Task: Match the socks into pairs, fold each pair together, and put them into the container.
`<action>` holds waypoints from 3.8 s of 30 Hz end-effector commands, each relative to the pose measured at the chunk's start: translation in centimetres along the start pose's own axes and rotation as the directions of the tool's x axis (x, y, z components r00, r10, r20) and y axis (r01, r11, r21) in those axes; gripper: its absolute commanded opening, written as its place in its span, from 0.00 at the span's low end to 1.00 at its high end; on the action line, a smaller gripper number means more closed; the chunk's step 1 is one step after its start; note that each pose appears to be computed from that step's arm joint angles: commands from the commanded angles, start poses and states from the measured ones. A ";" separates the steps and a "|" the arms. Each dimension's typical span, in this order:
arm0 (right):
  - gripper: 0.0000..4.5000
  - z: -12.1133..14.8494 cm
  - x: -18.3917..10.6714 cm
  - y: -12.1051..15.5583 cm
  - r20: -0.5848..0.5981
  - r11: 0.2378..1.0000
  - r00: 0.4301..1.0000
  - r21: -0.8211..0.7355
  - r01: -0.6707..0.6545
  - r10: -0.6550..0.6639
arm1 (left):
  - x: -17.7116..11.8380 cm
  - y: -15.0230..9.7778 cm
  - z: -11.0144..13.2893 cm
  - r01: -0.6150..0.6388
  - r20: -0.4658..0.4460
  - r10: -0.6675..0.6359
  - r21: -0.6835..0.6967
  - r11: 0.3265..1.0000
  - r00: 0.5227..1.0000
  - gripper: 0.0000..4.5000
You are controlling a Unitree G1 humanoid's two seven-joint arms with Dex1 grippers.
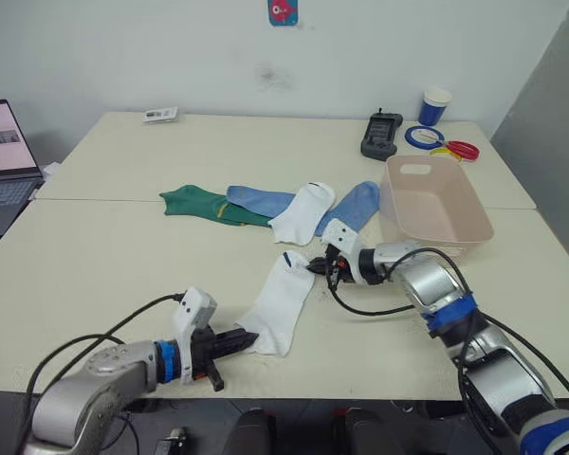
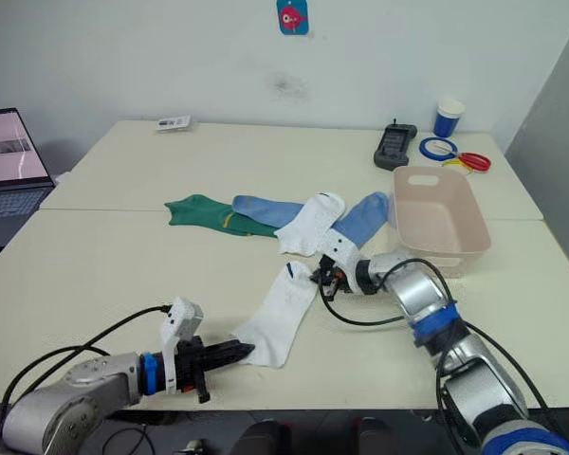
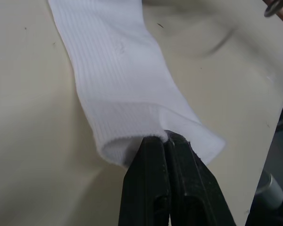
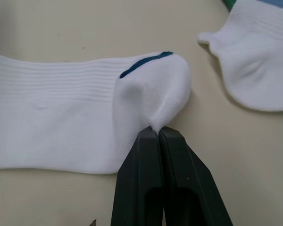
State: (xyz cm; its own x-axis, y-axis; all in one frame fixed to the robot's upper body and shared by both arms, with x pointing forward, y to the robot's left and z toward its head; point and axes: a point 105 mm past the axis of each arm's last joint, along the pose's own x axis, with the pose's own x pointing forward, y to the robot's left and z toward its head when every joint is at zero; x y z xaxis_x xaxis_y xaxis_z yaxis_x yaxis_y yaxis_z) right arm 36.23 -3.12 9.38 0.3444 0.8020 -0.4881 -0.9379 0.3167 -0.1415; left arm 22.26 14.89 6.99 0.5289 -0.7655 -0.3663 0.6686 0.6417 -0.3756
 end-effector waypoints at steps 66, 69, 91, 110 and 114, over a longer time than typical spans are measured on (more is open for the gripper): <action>0.02 -1.3 0.7 11.9 0.003 0.845 0.898 -0.340 -0.413 0.440 | 8.5 9.5 10.1 0.084 -0.097 -0.048 0.409 0.909 0.994 0.00; 0.02 -1.3 -0.2 11.5 0.002 0.847 0.899 -0.337 -0.411 0.437 | 7.9 9.3 9.8 0.079 -0.081 -0.051 0.399 0.914 0.995 0.00; 0.06 -2.2 -5.7 5.7 -0.246 0.702 0.795 -0.375 -0.605 0.554 | 0.6 4.2 4.2 -0.232 0.121 0.209 0.216 0.949 0.970 0.00; 0.92 -3.6 -11.6 7.8 0.030 0.957 0.996 0.275 -0.093 0.088 | 0.4 6.7 8.9 0.018 0.004 -0.022 0.470 0.883 1.000 0.70; 0.92 -4.3 -10.7 9.2 0.005 0.909 1.000 0.418 0.005 -0.008 | 2.7 7.1 8.8 0.102 -0.080 -0.070 0.540 0.835 0.994 0.70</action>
State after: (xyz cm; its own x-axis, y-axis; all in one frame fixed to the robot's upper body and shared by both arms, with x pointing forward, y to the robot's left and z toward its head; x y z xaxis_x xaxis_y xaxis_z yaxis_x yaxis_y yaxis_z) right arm 23.63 -10.97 8.44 0.2978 0.8198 -0.4892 -0.8456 0.4644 0.2634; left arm 32.89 17.51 10.80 0.4692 -0.7885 -0.3975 0.8726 0.4830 0.0719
